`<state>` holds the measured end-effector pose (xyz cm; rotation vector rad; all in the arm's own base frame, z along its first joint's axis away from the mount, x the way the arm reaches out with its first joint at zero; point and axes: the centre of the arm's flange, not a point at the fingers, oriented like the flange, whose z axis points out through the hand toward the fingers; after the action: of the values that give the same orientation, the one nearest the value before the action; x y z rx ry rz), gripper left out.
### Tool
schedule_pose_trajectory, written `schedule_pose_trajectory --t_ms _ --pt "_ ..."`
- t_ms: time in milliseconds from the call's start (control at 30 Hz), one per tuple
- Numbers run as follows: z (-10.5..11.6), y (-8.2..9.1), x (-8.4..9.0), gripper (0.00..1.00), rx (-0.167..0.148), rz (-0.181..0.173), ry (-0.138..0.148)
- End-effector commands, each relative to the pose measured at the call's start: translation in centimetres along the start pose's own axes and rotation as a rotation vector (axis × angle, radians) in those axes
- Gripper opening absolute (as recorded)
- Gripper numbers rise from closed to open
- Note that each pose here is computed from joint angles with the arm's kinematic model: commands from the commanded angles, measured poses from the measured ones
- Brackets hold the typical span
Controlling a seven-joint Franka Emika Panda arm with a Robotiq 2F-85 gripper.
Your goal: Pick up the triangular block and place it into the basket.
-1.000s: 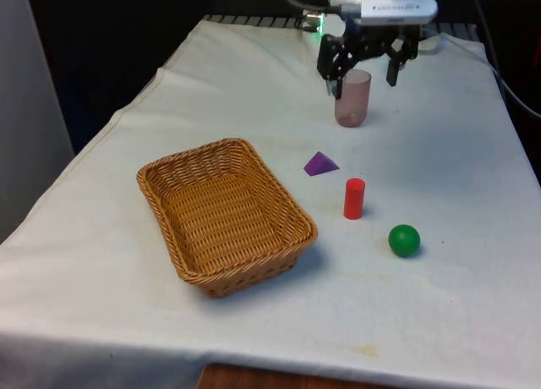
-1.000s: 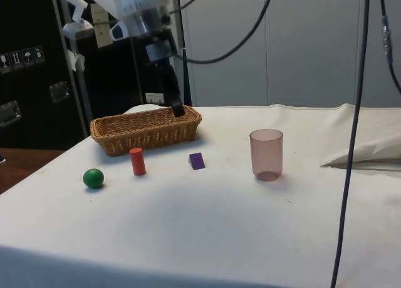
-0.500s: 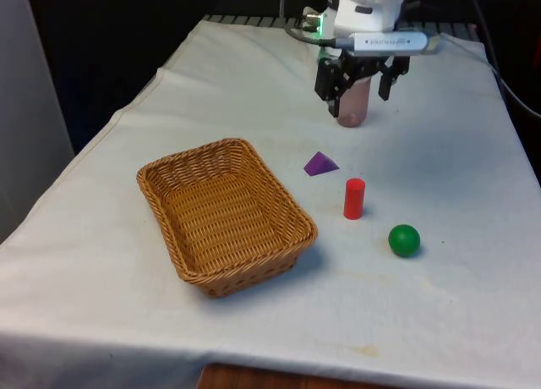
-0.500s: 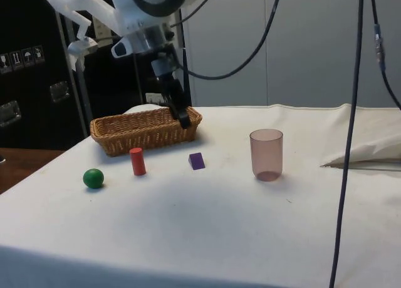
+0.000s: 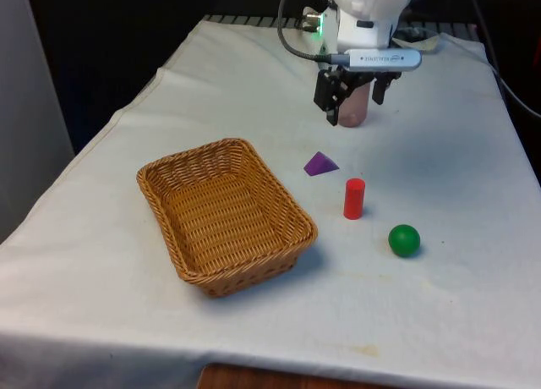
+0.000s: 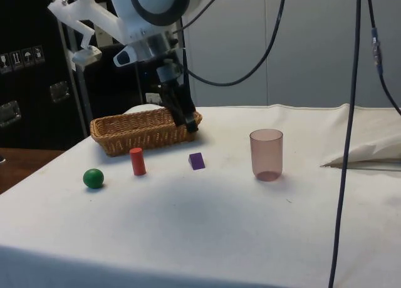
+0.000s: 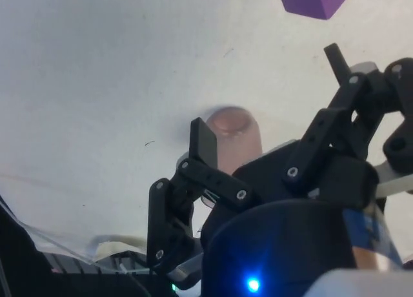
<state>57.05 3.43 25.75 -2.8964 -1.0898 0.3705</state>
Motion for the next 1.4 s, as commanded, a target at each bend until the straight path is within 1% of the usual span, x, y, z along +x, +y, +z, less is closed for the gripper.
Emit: schedule_pose_trajectory --t_ms 0,33,133,167,233,267,300,433,500,533,567,667,700,767,800,833,867,967,1067,1100,1133,1233,1267,1300,1367 --pt "0.1 0.0 0.0 1.00 0.000 -0.008 -0.002" --pt "0.2 0.0 -0.1 1.00 -0.013 -0.026 -0.003" --pt "0.4 0.0 -0.1 1.00 -0.014 -0.050 -0.008" --pt "0.5 0.1 -0.2 1.00 -0.014 -0.065 -0.010" --pt "0.5 0.1 -0.2 1.00 -0.014 -0.071 -0.012" --pt "0.4 0.0 -0.2 1.00 -0.003 -0.062 -0.014" --pt "0.4 0.3 -0.2 1.00 -0.021 -0.084 -0.005" --pt "0.3 0.5 -0.2 1.00 -0.037 -0.107 0.014" --pt "0.3 0.7 -0.2 1.00 -0.051 -0.120 0.028" --pt "0.5 0.6 -0.2 1.00 -0.036 -0.114 0.020" --pt "0.3 0.7 -0.2 1.00 -0.055 -0.124 0.033" --pt "0.3 0.8 -0.2 1.00 -0.067 -0.138 0.046" --pt "0.4 0.8 -0.1 1.00 -0.074 -0.150 0.052" --pt "0.4 0.9 -0.2 1.00 -0.077 -0.155 0.055" --pt "0.5 1.0 -0.2 1.00 -0.085 -0.168 0.062" --pt "0.5 0.9 -0.1 1.00 -0.072 -0.163 0.055" --pt "0.5 1.0 -0.2 1.00 -0.088 -0.175 0.064" --pt "0.7 1.2 -0.2 1.00 -0.104 -0.202 0.076" --pt "0.8 1.3 -0.2 1.00 -0.113 -0.223 0.083" --pt "0.8 1.2 -0.2 1.00 -0.098 -0.213 0.077" --pt "0.9 1.3 -0.2 1.00 -0.115 -0.231 0.083" --pt "1.1 1.4 -0.2 1.00 -0.127 -0.259 0.092" --pt "1.1 1.4 -0.2 1.00 -0.127 -0.259 0.092" --pt "1.2 1.5 -0.2 1.00 -0.134 -0.273 0.097" --pt "1.4 1.7 -0.3 1.00 -0.139 -0.288 0.100"
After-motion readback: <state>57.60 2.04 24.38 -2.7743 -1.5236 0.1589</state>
